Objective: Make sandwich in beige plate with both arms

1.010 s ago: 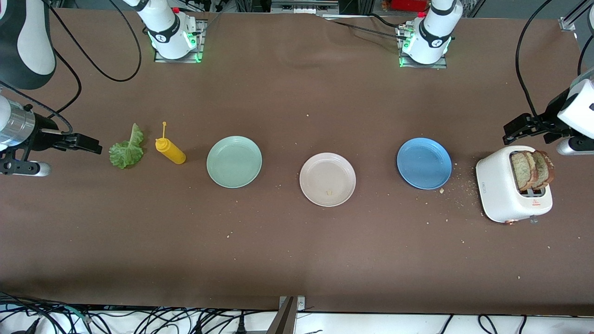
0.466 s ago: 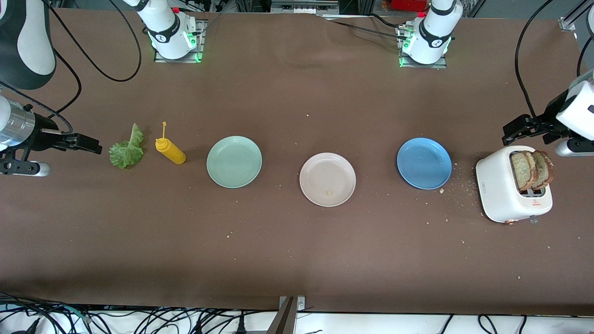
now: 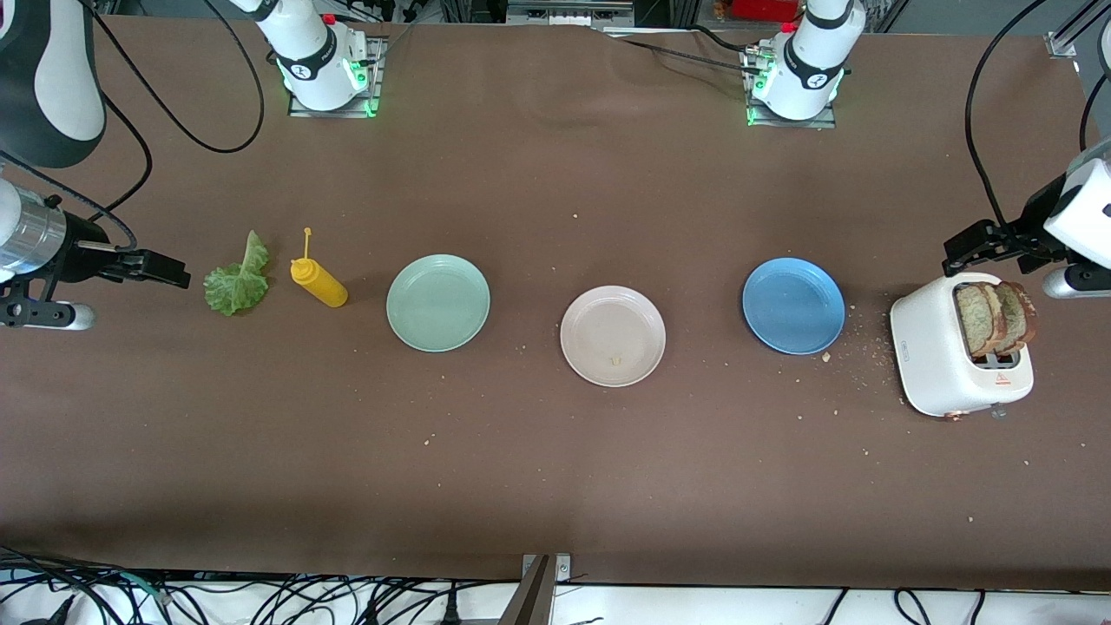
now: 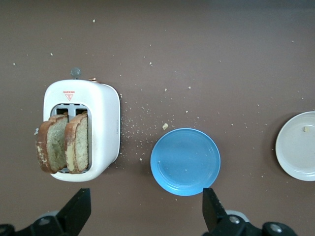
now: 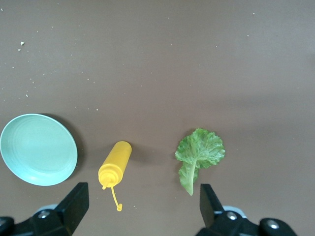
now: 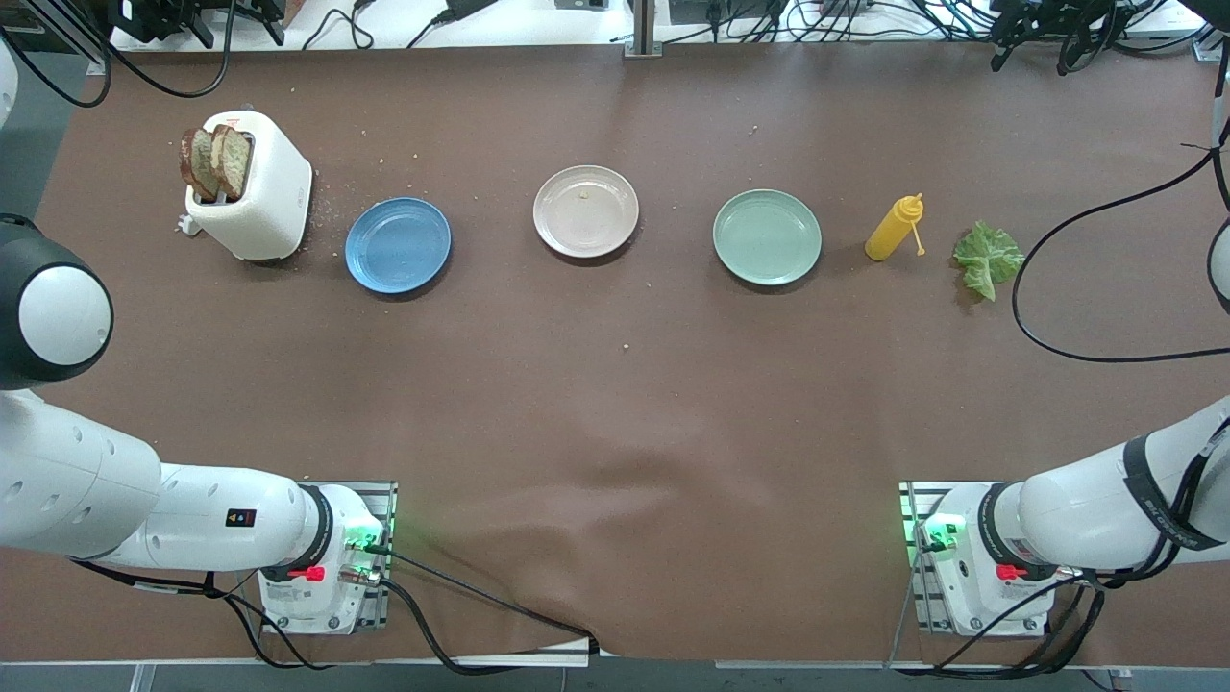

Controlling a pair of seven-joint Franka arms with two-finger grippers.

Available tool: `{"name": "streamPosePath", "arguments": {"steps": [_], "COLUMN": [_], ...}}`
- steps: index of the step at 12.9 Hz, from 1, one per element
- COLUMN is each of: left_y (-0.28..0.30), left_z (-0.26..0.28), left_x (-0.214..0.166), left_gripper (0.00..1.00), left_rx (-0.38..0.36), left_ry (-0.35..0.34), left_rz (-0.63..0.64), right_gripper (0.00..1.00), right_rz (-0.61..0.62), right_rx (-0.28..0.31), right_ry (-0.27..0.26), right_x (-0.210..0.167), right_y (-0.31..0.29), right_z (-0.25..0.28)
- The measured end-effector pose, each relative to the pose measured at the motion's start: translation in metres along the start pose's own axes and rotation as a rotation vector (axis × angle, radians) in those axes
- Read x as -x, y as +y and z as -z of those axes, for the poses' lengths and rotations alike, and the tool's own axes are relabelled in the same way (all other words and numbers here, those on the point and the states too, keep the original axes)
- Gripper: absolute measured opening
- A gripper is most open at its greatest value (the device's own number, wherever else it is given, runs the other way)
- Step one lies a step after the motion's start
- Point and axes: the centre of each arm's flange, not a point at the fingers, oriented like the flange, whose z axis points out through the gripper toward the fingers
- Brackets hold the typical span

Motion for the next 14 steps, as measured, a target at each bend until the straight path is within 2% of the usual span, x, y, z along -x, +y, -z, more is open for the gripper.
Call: {"name": "streamPosePath", "arguments": {"steps": [3, 7, 14], "left_y": [-0.036, -0.079, -0.111], "left_z": [-0.029, -0.080, -0.166], "left_x": [-0.007, -0.016, -0.010], "left_gripper": [1.00, 1.00, 1.00], "left_rx": [-0.002, -0.001, 0.003], "left_ry": [0.000, -0.057, -0.092], "left_rz": [-0.007, 0.025, 0.038], "right_gripper": [1.00, 1.00, 1.00], "right_rz": [-0.019, -0.026, -0.027], "right_rx": [0.010, 0.015, 0.015], "right_ry": [0.000, 0.001, 0.001], "right_x": [0.000, 0.000, 0.000], "right_y": [-0.005, -0.006, -0.006], "right_z": [0.000, 0.000, 0.000]}}
